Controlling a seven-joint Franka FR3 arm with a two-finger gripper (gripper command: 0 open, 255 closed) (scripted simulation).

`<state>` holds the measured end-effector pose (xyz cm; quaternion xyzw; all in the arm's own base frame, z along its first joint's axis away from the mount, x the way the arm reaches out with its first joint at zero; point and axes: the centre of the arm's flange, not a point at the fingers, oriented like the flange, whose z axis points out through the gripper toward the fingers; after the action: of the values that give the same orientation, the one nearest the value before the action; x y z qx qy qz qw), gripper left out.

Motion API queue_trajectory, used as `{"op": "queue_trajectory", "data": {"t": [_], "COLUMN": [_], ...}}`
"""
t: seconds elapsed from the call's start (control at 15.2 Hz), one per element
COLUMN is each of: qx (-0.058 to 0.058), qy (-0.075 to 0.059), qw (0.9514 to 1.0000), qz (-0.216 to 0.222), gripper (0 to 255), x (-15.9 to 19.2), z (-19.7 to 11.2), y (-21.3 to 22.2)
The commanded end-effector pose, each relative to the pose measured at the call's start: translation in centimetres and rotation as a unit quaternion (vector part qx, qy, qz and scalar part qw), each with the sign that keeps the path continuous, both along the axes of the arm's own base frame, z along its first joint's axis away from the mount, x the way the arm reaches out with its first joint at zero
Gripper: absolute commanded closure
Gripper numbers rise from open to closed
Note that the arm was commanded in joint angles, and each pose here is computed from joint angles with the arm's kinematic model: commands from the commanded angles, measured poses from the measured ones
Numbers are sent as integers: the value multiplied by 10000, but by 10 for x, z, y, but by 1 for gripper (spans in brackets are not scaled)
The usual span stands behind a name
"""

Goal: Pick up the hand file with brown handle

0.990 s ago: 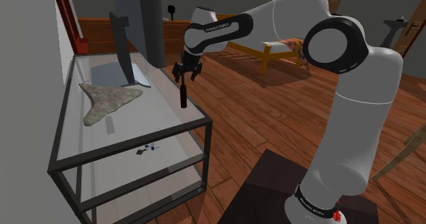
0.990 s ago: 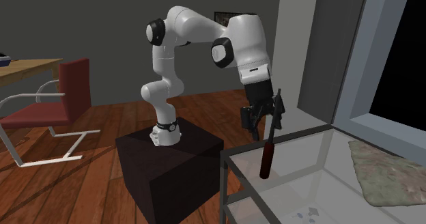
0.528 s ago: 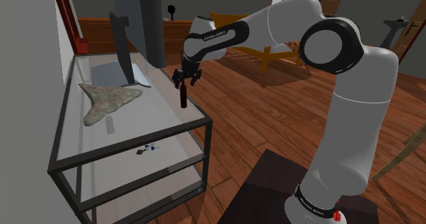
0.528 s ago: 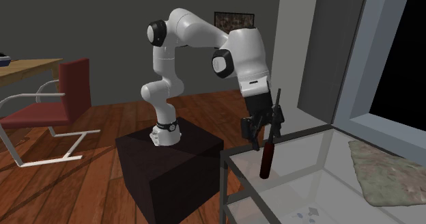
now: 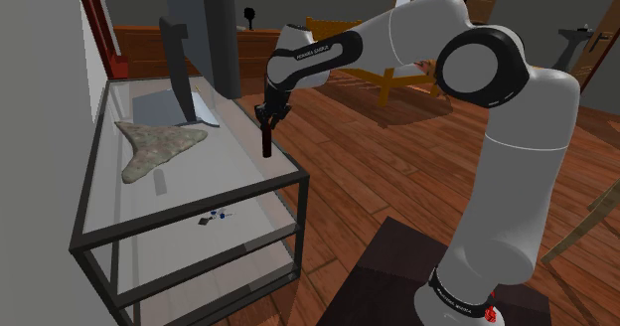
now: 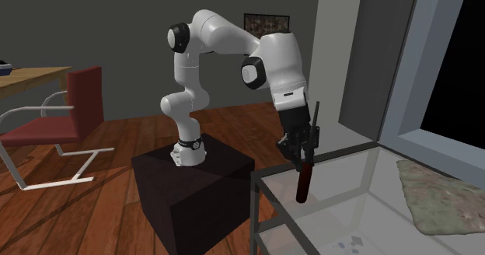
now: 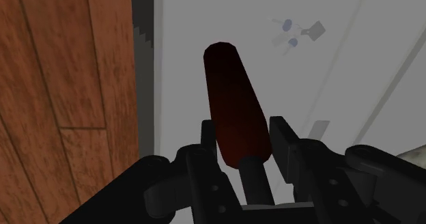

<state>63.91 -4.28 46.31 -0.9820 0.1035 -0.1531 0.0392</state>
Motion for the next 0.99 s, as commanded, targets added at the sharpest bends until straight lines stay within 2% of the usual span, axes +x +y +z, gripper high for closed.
{"op": "queue_trajectory", "data": {"t": [0.0, 0.92], "qx": [0, 0], "qy": [7, 7], "qw": [10000, 10000], "qz": [0, -1], "gripper": [255, 255], "x": [0, 0], "z": [-1, 68], "y": [0, 0]}}
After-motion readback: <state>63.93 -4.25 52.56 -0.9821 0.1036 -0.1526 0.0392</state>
